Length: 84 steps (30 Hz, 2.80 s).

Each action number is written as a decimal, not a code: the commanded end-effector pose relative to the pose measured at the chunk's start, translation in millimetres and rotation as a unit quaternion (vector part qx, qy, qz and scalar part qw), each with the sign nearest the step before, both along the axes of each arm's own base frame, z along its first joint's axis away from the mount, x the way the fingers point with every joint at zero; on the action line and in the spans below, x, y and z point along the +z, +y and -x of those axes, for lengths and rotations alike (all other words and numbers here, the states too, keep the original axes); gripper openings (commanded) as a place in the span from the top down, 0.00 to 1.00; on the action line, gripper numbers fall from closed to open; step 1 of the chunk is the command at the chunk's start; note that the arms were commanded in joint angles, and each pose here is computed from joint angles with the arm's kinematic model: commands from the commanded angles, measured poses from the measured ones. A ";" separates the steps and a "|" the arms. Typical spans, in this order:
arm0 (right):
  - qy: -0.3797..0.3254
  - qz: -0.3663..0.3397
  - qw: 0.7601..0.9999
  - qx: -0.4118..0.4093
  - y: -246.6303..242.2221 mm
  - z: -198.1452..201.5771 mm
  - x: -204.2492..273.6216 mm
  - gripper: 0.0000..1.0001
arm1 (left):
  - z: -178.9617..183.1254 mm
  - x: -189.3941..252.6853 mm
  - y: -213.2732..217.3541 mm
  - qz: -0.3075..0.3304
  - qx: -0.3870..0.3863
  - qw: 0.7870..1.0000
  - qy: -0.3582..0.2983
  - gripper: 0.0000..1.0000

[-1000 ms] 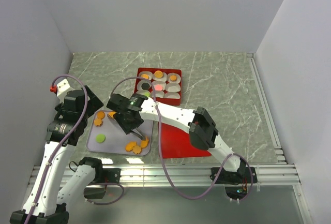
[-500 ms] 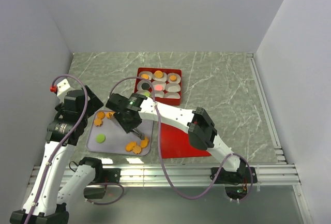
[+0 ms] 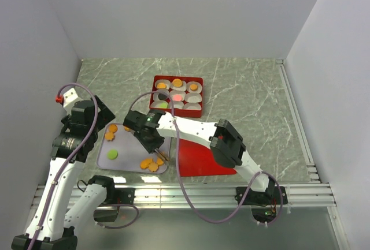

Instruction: Pack the cookies

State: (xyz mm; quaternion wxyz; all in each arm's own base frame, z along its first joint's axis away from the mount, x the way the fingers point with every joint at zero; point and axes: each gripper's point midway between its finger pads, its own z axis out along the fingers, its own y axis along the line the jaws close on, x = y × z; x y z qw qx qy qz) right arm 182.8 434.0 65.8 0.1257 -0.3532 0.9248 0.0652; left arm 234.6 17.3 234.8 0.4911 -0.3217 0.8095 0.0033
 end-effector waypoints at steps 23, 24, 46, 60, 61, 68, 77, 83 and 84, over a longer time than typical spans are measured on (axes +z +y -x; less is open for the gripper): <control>-0.098 -0.084 0.989 -0.078 -50.3 -31.0 127.9 0.67 | -1.2 7.4 1.9 0.002 0.006 1.000 -0.015 0.05; -0.098 -0.085 0.988 -0.083 -53.4 -33.1 129.1 0.67 | -1.5 7.7 1.9 0.003 0.006 1.000 -0.016 0.05; -0.140 -0.044 0.963 -0.226 -184.6 -125.8 136.9 0.67 | -1.6 7.0 -1.1 0.002 -0.002 1.000 -0.015 0.05; -0.119 -0.033 0.959 -0.257 -203.1 -139.6 105.0 0.67 | -2.3 6.6 -2.6 0.002 -0.005 1.000 -0.014 0.05; -0.119 -0.035 0.958 -0.259 -203.0 -141.7 103.5 0.67 | -2.1 6.3 -2.6 0.002 -0.005 1.000 -0.013 0.05; -0.101 -0.042 0.959 -0.261 -195.6 -142.2 91.6 0.67 | -2.1 6.3 -2.9 0.002 -0.006 1.000 -0.013 0.05; -0.086 -0.037 0.960 -0.265 -193.0 -141.3 77.4 0.64 | -1.7 7.1 -2.8 0.002 -0.005 1.000 -0.015 0.04; -0.081 -0.027 0.960 -0.267 -196.1 -139.0 69.2 0.57 | -1.1 8.1 -2.4 0.003 -0.004 1.000 -0.018 0.03; -0.081 -0.026 0.960 -0.266 -196.9 -138.1 69.1 0.55 | -1.1 8.1 -2.4 0.002 -0.004 1.000 -0.017 0.03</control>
